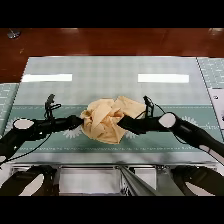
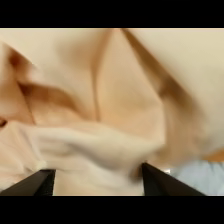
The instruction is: Fold the shirts.
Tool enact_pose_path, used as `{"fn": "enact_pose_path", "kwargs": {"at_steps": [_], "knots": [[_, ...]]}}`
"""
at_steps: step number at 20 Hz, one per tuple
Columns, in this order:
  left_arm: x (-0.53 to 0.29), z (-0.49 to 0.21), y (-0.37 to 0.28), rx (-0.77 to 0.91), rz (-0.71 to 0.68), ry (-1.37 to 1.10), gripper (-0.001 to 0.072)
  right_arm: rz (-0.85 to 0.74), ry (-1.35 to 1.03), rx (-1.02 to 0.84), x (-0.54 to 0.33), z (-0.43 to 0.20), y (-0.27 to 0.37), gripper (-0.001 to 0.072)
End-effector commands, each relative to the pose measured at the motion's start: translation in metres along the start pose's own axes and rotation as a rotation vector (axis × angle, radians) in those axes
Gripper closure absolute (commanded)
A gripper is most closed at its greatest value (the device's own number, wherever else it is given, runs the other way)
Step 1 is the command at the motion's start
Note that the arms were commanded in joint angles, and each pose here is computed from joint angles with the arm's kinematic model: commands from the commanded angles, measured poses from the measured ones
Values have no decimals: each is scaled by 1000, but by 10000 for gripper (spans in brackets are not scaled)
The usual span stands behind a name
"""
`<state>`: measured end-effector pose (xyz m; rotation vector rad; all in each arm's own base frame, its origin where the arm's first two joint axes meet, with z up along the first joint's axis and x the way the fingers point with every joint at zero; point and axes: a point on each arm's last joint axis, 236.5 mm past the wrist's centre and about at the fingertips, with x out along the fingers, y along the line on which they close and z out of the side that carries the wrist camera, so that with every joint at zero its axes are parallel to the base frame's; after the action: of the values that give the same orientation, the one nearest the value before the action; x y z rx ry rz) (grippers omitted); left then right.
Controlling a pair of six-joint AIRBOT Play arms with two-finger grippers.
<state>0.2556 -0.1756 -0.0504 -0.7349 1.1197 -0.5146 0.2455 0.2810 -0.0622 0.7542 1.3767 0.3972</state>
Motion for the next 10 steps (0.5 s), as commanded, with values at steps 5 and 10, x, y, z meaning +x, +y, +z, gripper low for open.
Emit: {"fn": "enact_pose_path", "kwargs": {"at_steps": [5, 10], "knots": [[-1, 2, -1, 0, -3, -3, 689, 4, 87, -147, 25, 26, 31, 679], [-49, 95, -74, 140, -116, -168, 690, 46, -58, -409, -84, 99, 108, 680]]}}
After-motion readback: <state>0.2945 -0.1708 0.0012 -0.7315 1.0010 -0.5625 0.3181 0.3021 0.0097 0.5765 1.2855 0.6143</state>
